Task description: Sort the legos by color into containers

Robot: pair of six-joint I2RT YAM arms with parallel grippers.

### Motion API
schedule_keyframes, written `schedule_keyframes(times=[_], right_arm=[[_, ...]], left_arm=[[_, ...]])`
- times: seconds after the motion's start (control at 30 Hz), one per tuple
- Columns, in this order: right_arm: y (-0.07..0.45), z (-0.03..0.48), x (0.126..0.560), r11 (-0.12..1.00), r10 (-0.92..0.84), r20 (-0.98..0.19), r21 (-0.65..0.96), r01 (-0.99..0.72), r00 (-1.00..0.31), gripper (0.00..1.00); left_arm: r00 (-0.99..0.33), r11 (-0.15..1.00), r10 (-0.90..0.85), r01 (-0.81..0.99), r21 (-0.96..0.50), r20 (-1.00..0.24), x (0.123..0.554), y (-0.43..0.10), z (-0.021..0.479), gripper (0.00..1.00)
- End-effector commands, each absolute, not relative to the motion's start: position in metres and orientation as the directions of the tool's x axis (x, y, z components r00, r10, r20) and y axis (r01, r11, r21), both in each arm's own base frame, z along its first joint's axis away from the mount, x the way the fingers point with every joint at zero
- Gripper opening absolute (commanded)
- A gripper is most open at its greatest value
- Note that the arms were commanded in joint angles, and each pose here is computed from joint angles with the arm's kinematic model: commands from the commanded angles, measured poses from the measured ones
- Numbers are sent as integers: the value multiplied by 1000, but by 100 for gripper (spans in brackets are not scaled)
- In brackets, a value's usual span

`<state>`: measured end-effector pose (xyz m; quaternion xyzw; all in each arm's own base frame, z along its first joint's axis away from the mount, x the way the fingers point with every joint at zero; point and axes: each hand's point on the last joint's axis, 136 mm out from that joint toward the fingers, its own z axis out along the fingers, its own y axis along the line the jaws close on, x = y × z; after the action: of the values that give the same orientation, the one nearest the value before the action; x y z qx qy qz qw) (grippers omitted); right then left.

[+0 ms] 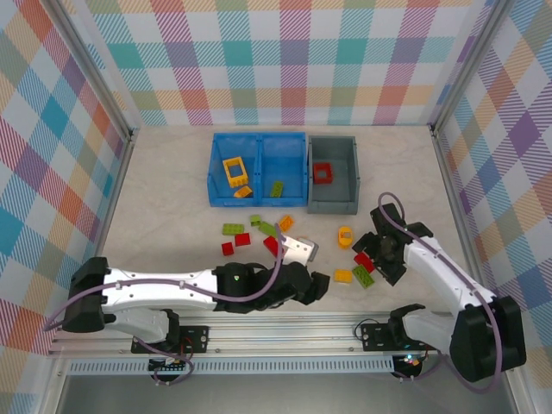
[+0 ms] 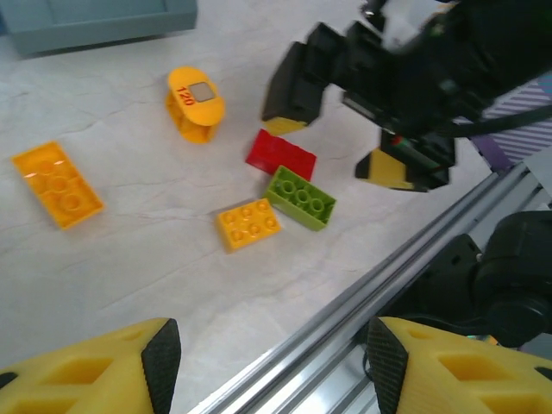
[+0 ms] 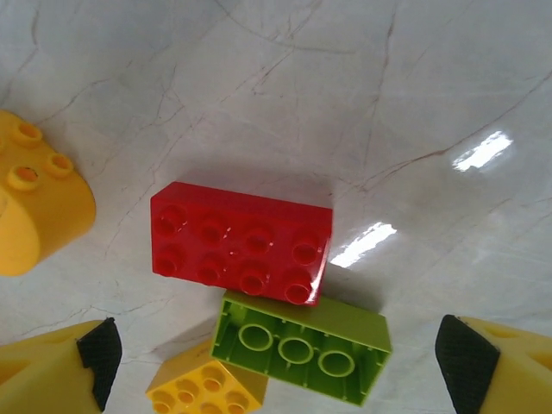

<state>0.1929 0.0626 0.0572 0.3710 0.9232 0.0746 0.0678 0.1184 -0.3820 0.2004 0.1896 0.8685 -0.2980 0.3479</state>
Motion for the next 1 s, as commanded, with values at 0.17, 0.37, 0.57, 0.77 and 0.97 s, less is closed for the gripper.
schedule_keyframes(times=[0.17,0.37,0.57,0.77,0.97], right_arm=[[69,34,208,678,722,-5,204,706,-692,96],[67,21,214,686,717,-6,182,705,-697,88],[67,6,211,689,715,16,153,708,-699,78],[62,25,217,705,703,-57,188,684,-709,59],[69,117,254,856,516,-362,234,460,-776,55]], left_arm=[[-666,729,53,535,-427,-744,115,-407,214,61],[-662,736,60,535,-414,-747,116,-408,214,62],[-660,753,59,521,-401,-749,119,-407,211,62],[-647,771,54,511,-381,-760,123,-406,219,65],[-554,859,41,445,-254,-831,144,-385,254,70]])
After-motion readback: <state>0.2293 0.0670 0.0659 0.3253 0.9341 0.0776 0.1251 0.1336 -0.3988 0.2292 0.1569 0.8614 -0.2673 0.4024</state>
